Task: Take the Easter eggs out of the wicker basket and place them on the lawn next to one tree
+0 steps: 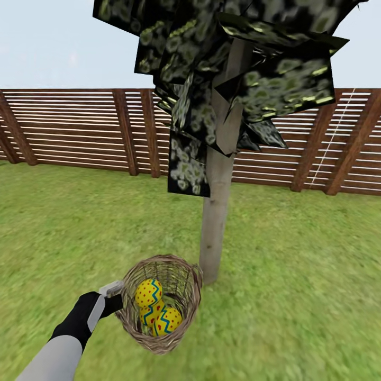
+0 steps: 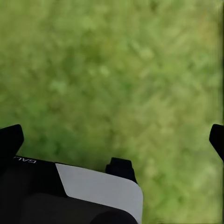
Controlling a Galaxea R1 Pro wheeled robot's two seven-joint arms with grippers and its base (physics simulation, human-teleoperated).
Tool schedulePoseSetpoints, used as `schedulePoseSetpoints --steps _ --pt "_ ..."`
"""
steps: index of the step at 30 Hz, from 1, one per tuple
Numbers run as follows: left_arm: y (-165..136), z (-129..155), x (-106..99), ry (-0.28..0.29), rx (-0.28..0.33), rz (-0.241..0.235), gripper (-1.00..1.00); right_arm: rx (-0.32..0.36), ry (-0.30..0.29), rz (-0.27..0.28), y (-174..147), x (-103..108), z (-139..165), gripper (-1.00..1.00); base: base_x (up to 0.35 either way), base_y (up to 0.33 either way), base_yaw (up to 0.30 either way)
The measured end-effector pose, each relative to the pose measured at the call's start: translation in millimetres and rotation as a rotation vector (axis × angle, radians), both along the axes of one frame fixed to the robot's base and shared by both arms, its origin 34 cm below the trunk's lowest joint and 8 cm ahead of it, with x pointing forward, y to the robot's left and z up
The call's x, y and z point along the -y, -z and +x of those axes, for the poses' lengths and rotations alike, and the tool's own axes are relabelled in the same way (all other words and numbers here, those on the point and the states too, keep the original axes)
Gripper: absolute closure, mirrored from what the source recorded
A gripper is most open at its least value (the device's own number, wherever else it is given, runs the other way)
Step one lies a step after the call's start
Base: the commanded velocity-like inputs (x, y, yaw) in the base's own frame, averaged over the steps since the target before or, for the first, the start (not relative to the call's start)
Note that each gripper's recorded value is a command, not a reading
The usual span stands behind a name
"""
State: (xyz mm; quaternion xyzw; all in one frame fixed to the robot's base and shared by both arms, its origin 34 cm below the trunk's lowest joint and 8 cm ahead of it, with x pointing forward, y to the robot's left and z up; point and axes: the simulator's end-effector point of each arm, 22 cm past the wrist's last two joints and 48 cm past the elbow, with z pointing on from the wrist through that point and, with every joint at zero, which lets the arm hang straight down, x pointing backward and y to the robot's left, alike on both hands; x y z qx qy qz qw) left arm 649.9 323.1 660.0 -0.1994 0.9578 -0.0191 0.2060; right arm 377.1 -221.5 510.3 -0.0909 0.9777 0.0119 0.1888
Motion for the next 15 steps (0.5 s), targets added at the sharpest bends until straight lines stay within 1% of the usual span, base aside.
schedulePoseSetpoints --steps 13,14,15 --pt "0 0 -2 -0.001 0.000 0.003 1.00 0.002 0.000 -0.001 0 1 2 -1.00 0.006 -0.001 0.000" --pt "0 0 -2 -0.001 0.000 0.004 1.00 0.016 0.000 -0.001 -2 1 9 -1.00 0.000 0.000 0.000" --pt "0 0 -2 -0.002 0.001 0.002 1.00 0.058 0.001 -0.003 -8 3 30 -1.00 0.000 0.000 0.000"
